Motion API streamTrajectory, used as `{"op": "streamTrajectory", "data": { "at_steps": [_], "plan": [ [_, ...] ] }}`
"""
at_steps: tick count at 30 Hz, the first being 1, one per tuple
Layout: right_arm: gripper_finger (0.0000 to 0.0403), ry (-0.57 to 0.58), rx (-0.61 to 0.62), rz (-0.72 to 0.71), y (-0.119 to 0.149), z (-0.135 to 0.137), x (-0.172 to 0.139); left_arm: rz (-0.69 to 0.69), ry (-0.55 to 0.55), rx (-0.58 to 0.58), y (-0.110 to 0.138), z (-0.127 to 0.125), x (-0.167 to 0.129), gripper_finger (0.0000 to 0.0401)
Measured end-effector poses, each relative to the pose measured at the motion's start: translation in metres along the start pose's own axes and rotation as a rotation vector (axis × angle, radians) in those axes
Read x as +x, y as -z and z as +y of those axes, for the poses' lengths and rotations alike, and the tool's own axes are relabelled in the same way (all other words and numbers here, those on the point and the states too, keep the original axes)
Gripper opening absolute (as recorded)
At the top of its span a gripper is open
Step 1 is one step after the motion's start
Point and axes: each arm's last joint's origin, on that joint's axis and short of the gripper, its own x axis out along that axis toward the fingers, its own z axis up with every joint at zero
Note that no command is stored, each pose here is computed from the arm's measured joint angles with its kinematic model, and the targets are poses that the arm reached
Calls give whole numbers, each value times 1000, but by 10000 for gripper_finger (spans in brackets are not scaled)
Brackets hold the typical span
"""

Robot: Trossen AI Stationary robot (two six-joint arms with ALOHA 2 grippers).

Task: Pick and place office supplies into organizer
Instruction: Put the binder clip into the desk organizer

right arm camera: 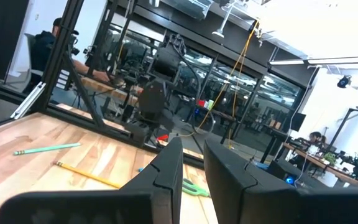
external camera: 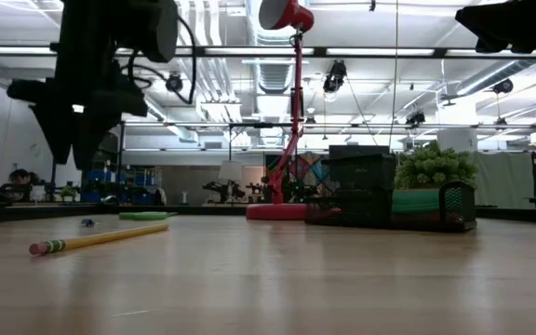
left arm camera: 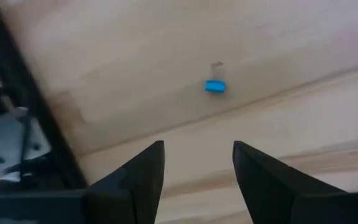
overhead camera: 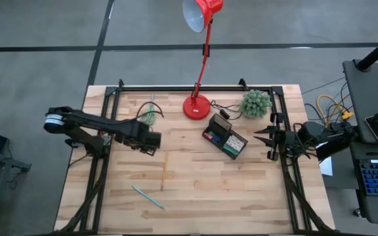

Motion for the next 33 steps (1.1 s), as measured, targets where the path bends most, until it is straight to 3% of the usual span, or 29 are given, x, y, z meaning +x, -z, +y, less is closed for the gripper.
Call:
{"op": "streamTrajectory", "data": {
  "at_steps": [6, 21, 28, 33],
  "plan": [
    [56, 0, -4, 0, 0, 0, 0, 0, 137, 66, -10, -6, 13, 176],
    [56, 0, -10, 0, 0, 0, 0, 97, 55, -23, -25, 5, 47, 176],
    [56, 0, -12, 0, 0, 0, 0, 46, 136, -9, -33, 1, 57, 176],
    [56, 0, -11, 0, 0, 0, 0, 57, 117, -13, -33, 5, 61, 176]
  ]
}}
